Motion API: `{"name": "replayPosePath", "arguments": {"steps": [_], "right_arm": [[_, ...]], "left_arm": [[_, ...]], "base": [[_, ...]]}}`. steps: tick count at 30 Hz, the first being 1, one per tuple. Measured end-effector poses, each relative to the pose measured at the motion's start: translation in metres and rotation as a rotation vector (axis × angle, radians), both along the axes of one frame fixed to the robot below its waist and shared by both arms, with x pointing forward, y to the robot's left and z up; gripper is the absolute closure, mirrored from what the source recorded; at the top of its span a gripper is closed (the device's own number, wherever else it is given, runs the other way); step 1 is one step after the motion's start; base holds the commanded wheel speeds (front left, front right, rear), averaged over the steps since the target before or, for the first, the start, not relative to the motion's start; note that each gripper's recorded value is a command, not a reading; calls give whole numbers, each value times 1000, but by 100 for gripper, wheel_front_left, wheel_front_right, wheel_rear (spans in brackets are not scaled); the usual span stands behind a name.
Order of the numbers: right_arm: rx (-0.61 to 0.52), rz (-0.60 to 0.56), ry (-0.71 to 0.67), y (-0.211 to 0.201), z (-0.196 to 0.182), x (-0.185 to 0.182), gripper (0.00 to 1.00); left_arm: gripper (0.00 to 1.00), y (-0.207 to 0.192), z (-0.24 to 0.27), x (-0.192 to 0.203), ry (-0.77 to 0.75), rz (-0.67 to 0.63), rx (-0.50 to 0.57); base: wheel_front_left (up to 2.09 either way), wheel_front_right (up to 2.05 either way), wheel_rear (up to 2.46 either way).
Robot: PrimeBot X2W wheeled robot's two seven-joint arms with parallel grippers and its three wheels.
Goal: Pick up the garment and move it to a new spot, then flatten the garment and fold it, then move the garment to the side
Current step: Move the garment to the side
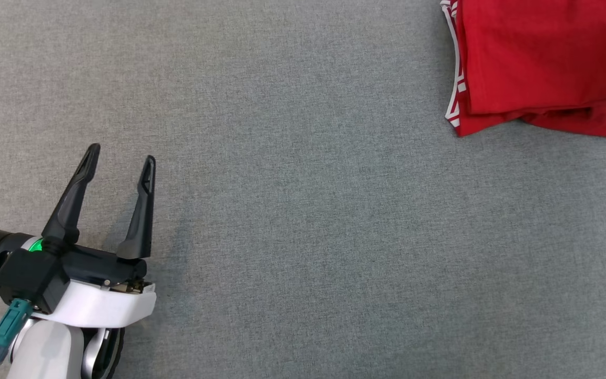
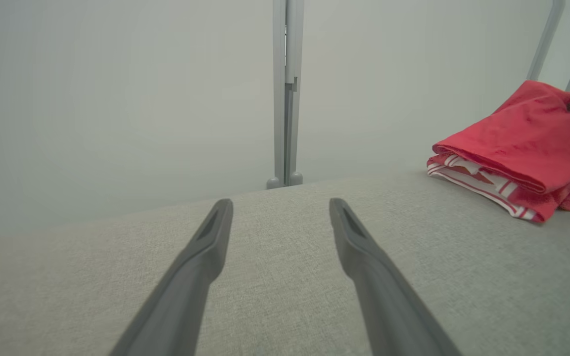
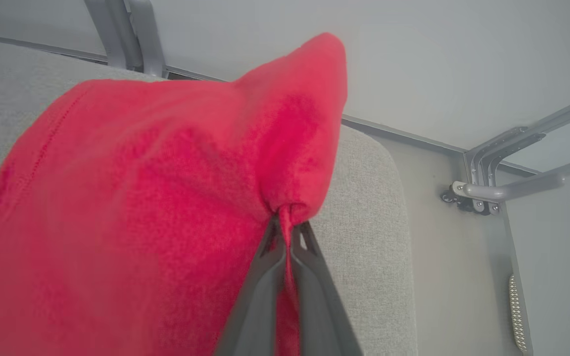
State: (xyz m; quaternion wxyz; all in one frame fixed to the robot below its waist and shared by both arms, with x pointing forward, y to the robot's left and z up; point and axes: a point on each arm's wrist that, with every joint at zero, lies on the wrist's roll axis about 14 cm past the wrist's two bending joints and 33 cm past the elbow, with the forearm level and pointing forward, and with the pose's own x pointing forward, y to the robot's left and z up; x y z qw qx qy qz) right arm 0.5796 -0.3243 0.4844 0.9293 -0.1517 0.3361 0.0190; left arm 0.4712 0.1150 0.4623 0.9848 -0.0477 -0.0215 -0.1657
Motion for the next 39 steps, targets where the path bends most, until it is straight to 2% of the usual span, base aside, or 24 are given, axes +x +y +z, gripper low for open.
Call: {"name": "replayPosePath", "arguments": {"steps": [4, 5, 6, 8, 9, 10, 11, 12, 18, 21, 24, 29, 37, 39], "right_arm": [[-35, -10, 22, -7, -7, -2, 100], [-44, -7, 19, -8, -7, -1, 71], [-55, -3, 11, -9, -7, 0, 54], [-65, -4, 14, -10, -8, 0, 52], [-71, -4, 21, -10, -9, 0, 42], [-86, 2, 23, -11, -9, 0, 12], [-97, 6, 21, -12, -9, 0, 12], [-100, 5, 22, -12, -9, 0, 0], [-147, 19, -8, -14, 8, -2, 0], [-121, 58, -110, -1, 29, 4, 0], [0, 75, -216, 22, 42, 4, 0], [132, 105, -412, 44, 65, -3, 0], [272, 108, -520, 76, 63, -30, 0], [305, 116, -565, 83, 77, -31, 0]], "left_arm": [[0, 2, -2, 1, 3, 5, 3], [0, 2, -3, 1, 5, 6, 3], [0, 2, -3, 1, 6, 6, 2], [0, 2, -4, 1, 8, 7, -1], [0, 2, -4, 1, 9, 8, -2], [0, 2, -4, 1, 9, 9, -2], [0, 2, -4, 1, 10, 11, -3], [0, 2, -4, 1, 11, 12, -3], [0, 3, 6, -2, -6, 22, -13], [0, 4, 16, -4, -25, 32, -23], [0, 5, 25, -9, -40, 42, -32], [0, 9, 38, -21, -58, 66, -44], [0, 23, 54, -40, -84, 122, -49], [0, 27, 57, -45, -90, 134, -47]], "base": [[0, 0, 0], [0, 0, 0], [0, 0, 0], [0, 0, 0], [0, 0, 0], [0, 0, 0], [0, 0, 0], [0, 0, 0], [0, 0, 0], [0, 0, 0], [0, 0, 0], [0, 0, 0], [0, 0, 0], [0, 0, 0]]}}
